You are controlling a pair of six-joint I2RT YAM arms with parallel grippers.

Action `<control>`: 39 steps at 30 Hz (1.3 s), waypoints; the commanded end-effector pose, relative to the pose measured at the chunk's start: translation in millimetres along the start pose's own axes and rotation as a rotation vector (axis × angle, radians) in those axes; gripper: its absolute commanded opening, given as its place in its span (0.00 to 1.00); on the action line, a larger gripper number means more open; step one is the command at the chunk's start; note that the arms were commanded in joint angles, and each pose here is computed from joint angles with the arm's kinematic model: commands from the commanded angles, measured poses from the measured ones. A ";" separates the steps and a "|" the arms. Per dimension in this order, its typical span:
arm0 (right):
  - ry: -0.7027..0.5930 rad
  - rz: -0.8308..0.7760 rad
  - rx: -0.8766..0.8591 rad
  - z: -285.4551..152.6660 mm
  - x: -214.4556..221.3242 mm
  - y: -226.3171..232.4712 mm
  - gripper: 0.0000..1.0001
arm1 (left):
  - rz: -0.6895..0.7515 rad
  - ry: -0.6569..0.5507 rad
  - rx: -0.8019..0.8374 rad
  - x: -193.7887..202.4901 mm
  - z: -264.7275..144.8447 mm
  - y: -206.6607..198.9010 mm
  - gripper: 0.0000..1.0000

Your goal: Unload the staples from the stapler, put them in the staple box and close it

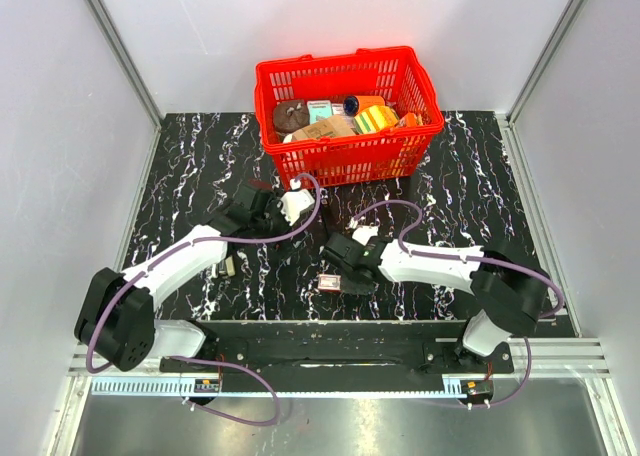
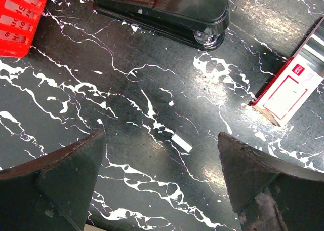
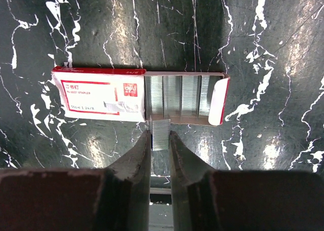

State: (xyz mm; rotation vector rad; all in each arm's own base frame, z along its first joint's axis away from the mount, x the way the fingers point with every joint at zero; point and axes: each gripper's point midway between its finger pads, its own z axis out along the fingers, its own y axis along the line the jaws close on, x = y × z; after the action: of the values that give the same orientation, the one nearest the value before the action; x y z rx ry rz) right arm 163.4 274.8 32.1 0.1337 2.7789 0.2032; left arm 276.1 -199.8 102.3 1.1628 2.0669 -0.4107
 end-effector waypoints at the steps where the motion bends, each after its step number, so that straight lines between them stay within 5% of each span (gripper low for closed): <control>1: -0.017 -0.006 0.010 -3.1 -8.5 5.2 0.16 | 0.020 -0.056 -0.023 -11.9 -5.8 3.0 0.97; 32: 0.026 -0.017 0.007 2.6 -16.8 7.2 0.24 | 0.030 -0.057 -0.028 -13.0 -8.9 3.7 0.98; 39: 0.035 -0.018 0.010 3.3 -15.2 7.0 0.32 | 0.031 -0.059 -0.029 -14.3 -10.2 3.8 0.98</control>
State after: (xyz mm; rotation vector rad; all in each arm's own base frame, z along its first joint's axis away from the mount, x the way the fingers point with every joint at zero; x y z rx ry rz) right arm 173.5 272.6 27.6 0.0968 2.8199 0.1589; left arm 272.8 -197.8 102.4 1.1623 2.0637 -0.4103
